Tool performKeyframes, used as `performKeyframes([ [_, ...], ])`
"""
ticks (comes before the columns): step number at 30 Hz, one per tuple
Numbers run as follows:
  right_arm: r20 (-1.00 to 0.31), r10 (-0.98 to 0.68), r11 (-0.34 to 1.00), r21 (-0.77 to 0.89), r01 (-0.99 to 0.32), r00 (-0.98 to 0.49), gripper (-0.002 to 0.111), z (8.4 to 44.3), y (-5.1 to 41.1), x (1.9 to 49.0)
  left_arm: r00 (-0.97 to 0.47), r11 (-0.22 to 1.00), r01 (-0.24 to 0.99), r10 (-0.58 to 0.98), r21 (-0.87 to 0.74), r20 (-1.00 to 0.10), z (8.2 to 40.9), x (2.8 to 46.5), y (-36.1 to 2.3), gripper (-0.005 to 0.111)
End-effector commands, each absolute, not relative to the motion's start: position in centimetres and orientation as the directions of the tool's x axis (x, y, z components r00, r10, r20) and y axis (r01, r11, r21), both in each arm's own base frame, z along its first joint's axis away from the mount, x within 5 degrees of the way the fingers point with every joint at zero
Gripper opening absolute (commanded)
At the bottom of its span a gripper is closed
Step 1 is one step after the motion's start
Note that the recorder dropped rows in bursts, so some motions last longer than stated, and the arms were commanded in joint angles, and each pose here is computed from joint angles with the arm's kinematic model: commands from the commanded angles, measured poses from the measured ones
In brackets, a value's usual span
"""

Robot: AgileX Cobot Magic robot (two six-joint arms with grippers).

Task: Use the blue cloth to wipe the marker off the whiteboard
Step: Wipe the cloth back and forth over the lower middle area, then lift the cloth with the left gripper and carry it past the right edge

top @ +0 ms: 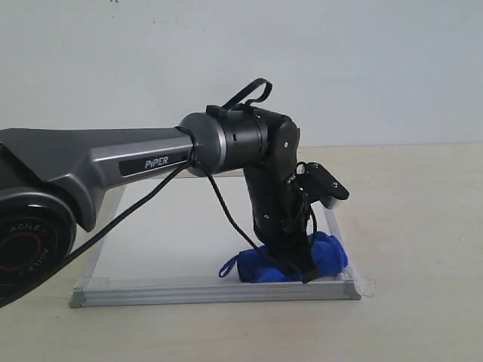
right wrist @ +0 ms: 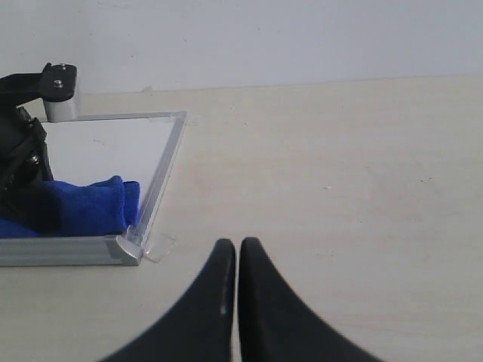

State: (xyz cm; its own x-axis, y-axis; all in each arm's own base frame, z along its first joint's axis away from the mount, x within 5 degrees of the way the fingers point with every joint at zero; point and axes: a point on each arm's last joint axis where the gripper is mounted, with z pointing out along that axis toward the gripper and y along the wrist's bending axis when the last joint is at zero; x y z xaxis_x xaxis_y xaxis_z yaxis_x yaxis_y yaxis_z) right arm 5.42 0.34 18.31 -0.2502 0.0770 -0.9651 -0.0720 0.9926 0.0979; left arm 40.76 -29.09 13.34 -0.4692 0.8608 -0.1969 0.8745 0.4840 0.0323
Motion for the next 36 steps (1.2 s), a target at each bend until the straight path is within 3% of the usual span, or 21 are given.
performKeyframes([
  [1, -0.969, 0.074, 0.993, 0.094, -0.074, -0.236, 0.001, 18.4, 0.3, 5.4, -0.58, 0.596, 0.761, 0.802, 0.257, -0.143, 12.9, 42.6, -26.9, 0.004],
  [4, -0.969, 0.074, 0.993, 0.094, -0.074, -0.236, 0.001, 18.4, 0.3, 5.4, -0.695, 0.708, 0.615, 0.694, 0.346, -0.186, 13.6, 43.9, -25.1, 0.004],
  [7, -0.969, 0.074, 0.993, 0.094, -0.074, -0.236, 0.001, 18.4, 0.3, 5.4, -0.752, 0.788, 0.523, 0.606, 0.324, -0.26, 14.9, 44.3, -24.6, 0.004],
  [13, -0.969, 0.074, 0.993, 0.094, -0.074, -0.236, 0.001, 18.4, 0.3, 5.4, -0.821, 0.883, 0.463, 0.461, 0.08, -0.337, 17.5, 43.1, -26.1, 0.004],
  [17, -0.969, 0.074, 0.993, 0.094, -0.074, -0.236, 0.001, 18.4, 0.3, 5.4, -0.867, 0.891, 0.438, 0.384, -0.117, -0.317, 17.6, 42.1, -27.4, 0.004],
  [23, -0.969, 0.074, 0.993, 0.094, -0.074, -0.236, 0.001, 18.4, 0.3, 5.4, -0.861, 0.861, 0.462, 0.379, -0.21, -0.34, 17.9, 41.2, -29.4, 0.004],
  [27, -0.969, 0.074, 0.993, 0.094, -0.074, -0.236, 0.001, 18.4, 0.3, 5.4, -0.874, 0.842, 0.399, 0.228, -0.364, -0.429, 18.9, 41.6, -31.0, 0.004],
  [36, -0.969, 0.074, 0.993, 0.094, -0.074, -0.236, 0.001, 18.4, 0.3, 5.4, -0.876, 0.83, 0.268, -0.002, -0.489, -0.483, 19.8, 42.8, -31.4, 0.004],
])
